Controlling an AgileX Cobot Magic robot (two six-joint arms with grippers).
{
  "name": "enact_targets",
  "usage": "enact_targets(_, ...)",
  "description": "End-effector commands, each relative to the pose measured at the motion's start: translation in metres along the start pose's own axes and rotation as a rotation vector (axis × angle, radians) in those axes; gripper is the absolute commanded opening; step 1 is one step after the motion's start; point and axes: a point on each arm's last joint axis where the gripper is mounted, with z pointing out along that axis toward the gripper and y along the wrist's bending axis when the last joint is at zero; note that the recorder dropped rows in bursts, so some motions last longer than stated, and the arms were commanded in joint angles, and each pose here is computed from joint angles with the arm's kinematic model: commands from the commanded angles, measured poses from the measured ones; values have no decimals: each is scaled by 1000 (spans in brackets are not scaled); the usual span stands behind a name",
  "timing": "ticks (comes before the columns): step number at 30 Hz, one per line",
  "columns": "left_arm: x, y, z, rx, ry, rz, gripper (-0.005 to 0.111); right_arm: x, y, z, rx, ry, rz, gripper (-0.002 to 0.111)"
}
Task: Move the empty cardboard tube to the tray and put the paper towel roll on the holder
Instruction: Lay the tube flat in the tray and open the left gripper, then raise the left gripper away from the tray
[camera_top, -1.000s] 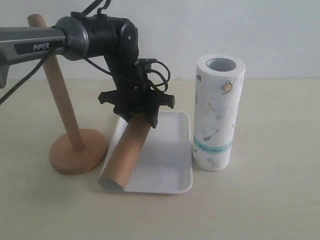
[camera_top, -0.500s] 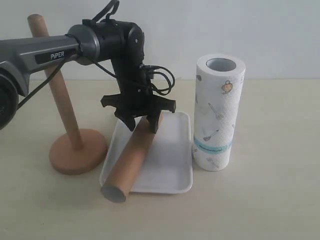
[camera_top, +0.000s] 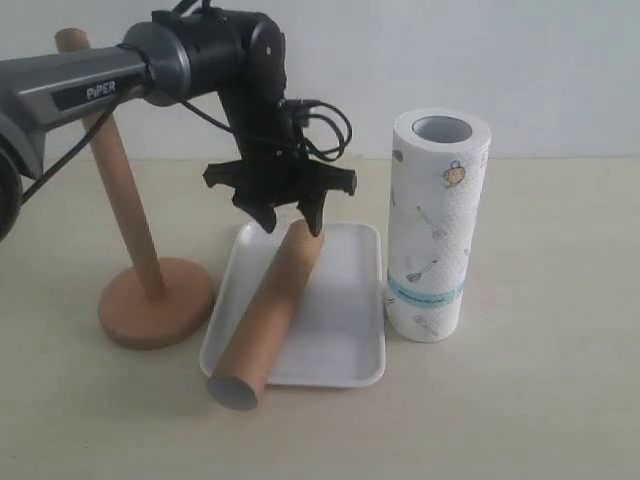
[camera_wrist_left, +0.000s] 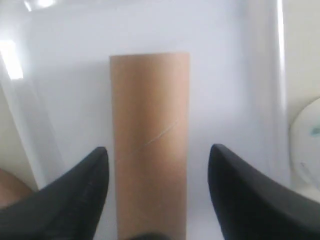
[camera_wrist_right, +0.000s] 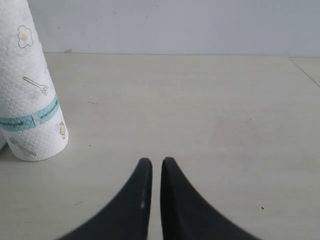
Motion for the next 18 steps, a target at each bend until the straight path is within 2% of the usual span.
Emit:
enact_targets(1,-12,-5,-52,36,-139,12,55,-1,-1,0,8,-13,-4,7)
enact_targets(3,-13,-6,-66,45,-171,14,48,-1,-1,0,8,-13,-4,7)
enact_targets(7,-11,-7,-92,48,-225,21,9,-1,-1,0,8,-13,-4,7)
enact_targets(8,-11,-6,-97,37,-237,29,5,-1,-1,0,8,-13,-4,7)
enact_targets(14,-1,-7,-154,47,-349,79,4,-1,-1,0,8,-13,-4,7)
enact_targets(18,20,-11,-219,57,-481,142,4,-1,-1,0,8,-13,-4,7)
